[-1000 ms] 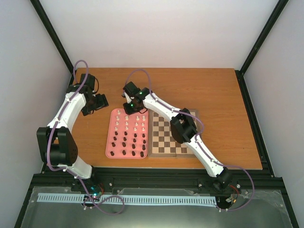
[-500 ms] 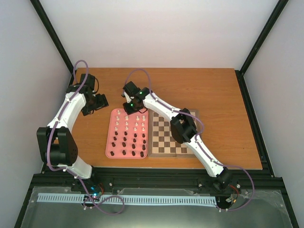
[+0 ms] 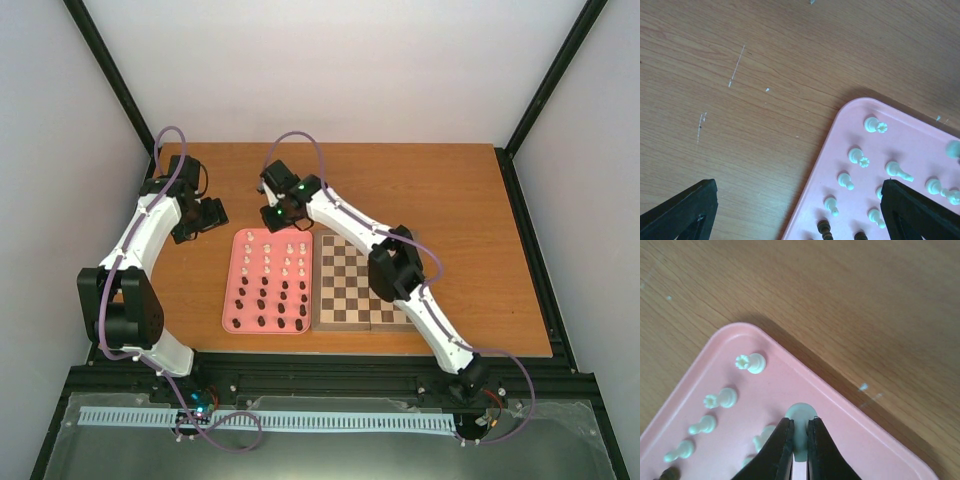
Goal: Set up the chess pieces on the board
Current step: Pick up the chess piece from the storage box, then place the chess piece on the chessboard.
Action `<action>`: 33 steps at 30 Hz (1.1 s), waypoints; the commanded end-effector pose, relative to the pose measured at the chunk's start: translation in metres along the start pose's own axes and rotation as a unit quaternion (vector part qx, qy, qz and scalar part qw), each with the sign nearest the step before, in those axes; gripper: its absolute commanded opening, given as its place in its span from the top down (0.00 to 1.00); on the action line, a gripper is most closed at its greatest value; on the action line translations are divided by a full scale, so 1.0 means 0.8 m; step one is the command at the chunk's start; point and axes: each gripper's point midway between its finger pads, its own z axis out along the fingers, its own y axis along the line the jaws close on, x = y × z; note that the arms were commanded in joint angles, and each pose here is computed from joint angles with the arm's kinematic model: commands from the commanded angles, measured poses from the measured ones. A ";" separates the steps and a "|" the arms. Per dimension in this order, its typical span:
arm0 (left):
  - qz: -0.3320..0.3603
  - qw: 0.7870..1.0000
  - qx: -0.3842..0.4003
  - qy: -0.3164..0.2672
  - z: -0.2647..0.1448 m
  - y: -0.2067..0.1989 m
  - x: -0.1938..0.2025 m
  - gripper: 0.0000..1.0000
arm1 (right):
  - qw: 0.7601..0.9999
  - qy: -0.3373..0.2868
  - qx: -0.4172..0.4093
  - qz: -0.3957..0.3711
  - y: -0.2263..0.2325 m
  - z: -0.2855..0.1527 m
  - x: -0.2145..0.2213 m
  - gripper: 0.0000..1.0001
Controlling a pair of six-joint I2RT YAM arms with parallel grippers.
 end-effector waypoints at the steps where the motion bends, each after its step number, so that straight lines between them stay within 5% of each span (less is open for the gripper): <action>1: 0.004 1.000 0.004 -0.019 -0.012 -0.002 -0.008 0.00 | 0.998 -0.049 0.025 0.005 -0.005 -0.078 -0.032 0.97; 16: 0.008 1.000 0.012 -0.015 -0.009 -0.006 -0.009 0.00 | 0.966 0.008 0.212 0.145 -0.234 -0.215 0.103 0.97; 33: 0.008 1.000 0.012 -0.003 0.001 -0.008 -0.006 0.00 | 0.940 0.090 0.238 0.228 -0.293 -0.232 0.237 0.97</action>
